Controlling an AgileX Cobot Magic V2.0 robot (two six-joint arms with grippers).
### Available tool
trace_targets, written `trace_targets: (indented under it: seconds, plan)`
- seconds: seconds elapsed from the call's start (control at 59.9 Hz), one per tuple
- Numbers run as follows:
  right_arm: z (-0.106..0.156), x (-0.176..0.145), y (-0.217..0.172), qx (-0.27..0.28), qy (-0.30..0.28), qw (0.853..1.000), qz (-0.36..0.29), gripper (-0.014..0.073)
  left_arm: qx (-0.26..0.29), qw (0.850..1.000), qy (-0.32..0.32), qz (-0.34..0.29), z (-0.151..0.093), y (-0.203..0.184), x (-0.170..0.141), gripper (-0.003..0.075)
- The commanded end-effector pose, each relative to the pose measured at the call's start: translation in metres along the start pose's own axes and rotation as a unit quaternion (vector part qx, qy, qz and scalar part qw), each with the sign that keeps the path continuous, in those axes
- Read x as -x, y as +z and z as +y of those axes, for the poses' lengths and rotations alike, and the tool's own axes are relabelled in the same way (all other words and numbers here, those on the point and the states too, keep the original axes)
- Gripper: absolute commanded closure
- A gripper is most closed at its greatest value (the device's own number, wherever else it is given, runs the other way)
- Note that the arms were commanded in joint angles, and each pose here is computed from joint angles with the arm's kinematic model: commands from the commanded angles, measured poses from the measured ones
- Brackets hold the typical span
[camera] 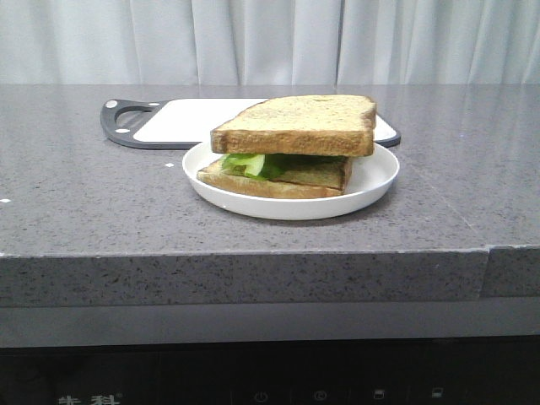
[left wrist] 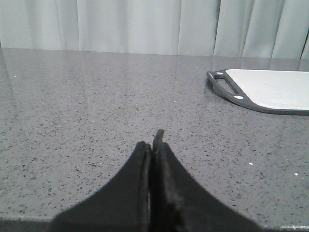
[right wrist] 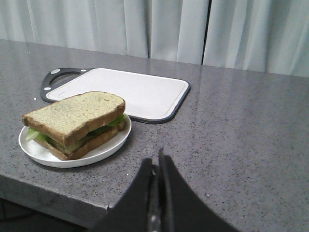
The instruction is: Left arm grabs bread, right arm adds lettuce
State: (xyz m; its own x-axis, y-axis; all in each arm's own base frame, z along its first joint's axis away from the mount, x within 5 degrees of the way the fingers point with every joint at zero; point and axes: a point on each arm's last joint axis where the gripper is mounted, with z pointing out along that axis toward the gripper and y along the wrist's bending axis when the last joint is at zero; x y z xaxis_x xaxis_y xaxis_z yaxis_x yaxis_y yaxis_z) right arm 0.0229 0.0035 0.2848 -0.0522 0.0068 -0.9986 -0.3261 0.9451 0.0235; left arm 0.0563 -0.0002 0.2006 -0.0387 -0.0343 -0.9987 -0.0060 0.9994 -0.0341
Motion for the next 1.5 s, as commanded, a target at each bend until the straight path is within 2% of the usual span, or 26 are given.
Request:
trace_targets:
  seconds: [0.0, 0.484, 0.601, 0.818, 0.952, 1.119, 1.486]
  plan:
    - [0.0, 0.013, -0.006, 0.0, -0.004, 0.999, -0.052, 0.0655, 0.003, 0.999, -0.01, -0.051, 0.001, -0.002, 0.007, 0.0741]
    - [0.0, 0.011, -0.004, 0.001, -0.004, 0.999, -0.049, 0.0655, 0.003, 0.999, -0.01, -0.051, 0.001, -0.002, 0.007, 0.0741]
    - [0.0, -0.005, 0.004, -0.024, -0.003, 0.999, -0.035, 0.0655, 0.003, 0.999, -0.01, -0.051, 0.001, -0.002, 0.007, 0.0741]
    - [-0.007, -0.044, 0.022, -0.108, 0.044, 0.993, -0.02, 0.0655, 0.003, 0.999, -0.01, -0.051, 0.001, -0.002, 0.007, 0.0741]
    - [-0.011, -0.069, 0.03, -0.138, 0.06, 0.988, -0.015, 0.0655, 0.003, 0.999, -0.01, -0.051, 0.001, -0.002, 0.007, 0.0741]
    - [-0.013, -0.089, 0.034, -0.143, 0.064, 0.988, -0.014, 0.0655, 0.003, 0.999, -0.01, -0.051, 0.001, -0.002, 0.007, 0.0741]
    - [-0.013, -0.088, 0.034, -0.142, 0.04, 0.989, -0.015, 0.0655, 0.003, 0.999, -0.01, -0.051, 0.001, -0.002, 0.007, 0.0741]
